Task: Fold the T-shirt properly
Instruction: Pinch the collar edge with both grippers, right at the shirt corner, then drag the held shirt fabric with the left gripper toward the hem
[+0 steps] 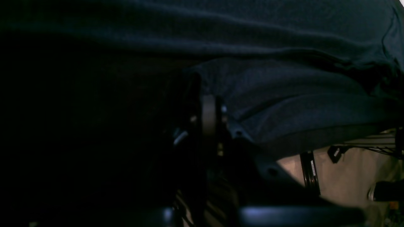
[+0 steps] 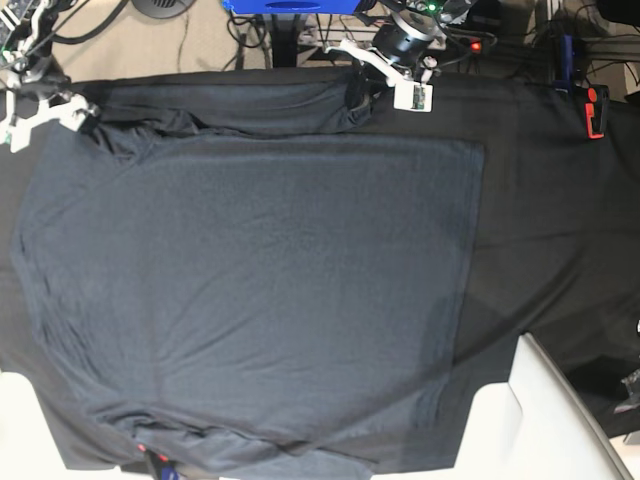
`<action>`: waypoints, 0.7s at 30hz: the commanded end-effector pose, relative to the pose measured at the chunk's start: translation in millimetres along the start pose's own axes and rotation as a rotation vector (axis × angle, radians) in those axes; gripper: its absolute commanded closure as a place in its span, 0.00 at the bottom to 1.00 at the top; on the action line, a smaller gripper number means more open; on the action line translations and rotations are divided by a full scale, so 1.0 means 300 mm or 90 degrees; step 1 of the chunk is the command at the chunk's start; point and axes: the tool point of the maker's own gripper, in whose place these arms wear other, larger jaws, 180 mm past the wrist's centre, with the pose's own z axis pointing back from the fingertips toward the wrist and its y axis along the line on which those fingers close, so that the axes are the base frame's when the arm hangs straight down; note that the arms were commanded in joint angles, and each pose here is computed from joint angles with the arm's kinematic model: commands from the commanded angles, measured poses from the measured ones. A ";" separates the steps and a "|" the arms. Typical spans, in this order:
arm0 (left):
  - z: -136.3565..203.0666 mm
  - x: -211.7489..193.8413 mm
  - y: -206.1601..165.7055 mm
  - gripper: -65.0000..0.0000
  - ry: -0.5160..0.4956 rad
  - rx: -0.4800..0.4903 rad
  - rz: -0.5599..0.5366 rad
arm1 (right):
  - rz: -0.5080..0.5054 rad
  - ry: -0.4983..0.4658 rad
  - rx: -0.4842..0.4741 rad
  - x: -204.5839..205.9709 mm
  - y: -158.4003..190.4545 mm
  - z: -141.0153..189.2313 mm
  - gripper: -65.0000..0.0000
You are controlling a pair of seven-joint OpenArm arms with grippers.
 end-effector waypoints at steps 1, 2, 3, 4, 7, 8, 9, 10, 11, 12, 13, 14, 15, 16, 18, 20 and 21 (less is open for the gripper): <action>0.006 0.016 -0.009 1.00 -0.012 -0.006 0.003 | 0.007 -0.003 -0.002 0.020 -0.009 0.011 0.36; 0.006 0.016 -0.009 1.00 -0.012 -0.006 0.003 | 0.007 0.000 -0.002 0.018 -0.008 0.011 0.42; 0.006 0.016 -0.009 1.00 -0.012 -0.006 0.003 | 0.007 0.000 0.000 0.019 -0.007 0.009 0.48; 0.006 0.016 -0.009 1.00 -0.012 -0.006 0.003 | 0.007 0.000 0.000 0.019 -0.007 0.009 0.51; 0.006 0.016 -0.009 1.00 -0.012 -0.006 0.003 | 0.007 0.000 0.000 0.019 -0.007 0.009 0.61; 0.006 0.016 -0.009 1.00 -0.012 -0.006 0.003 | 0.007 0.001 0.000 0.018 -0.007 0.009 0.64; 0.006 0.016 -0.009 1.00 -0.012 -0.006 0.003 | 0.007 0.001 0.000 0.018 -0.007 0.009 0.68; 0.006 0.016 -0.009 1.00 -0.012 -0.006 0.003 | 0.007 0.003 0.000 0.016 -0.007 0.009 0.73; 0.006 0.016 -0.009 1.00 -0.012 -0.006 0.003 | 0.007 0.004 0.000 0.015 -0.007 0.009 0.79; 0.006 0.017 -0.010 1.00 -0.013 -0.007 0.004 | 0.007 0.004 0.000 0.015 -0.007 0.009 0.88; 0.006 0.017 -0.010 1.00 -0.013 -0.007 0.004 | 0.007 0.004 0.000 0.015 -0.007 0.009 0.95; 0.005 0.024 -0.014 1.00 -0.016 -0.008 0.004 | 0.007 0.005 0.000 0.014 -0.007 0.009 1.00; 0.006 0.033 -0.021 1.00 -0.021 -0.012 0.004 | 0.007 0.004 0.000 0.017 -0.006 0.009 1.00; 0.011 0.037 -0.029 1.00 -0.023 -0.014 0.006 | 0.007 0.003 0.000 0.018 -0.005 0.009 1.00; 0.025 0.065 -0.047 1.00 -0.036 -0.026 0.004 | 0.008 0.006 0.000 0.017 -0.004 0.010 0.99; 0.037 0.107 -0.060 1.00 -0.051 -0.039 -0.004 | 0.016 0.009 0.001 0.038 0.007 0.018 0.99; 0.039 0.131 -0.072 1.00 -0.061 -0.046 -0.006 | 0.021 0.014 0.000 0.047 0.013 0.026 0.99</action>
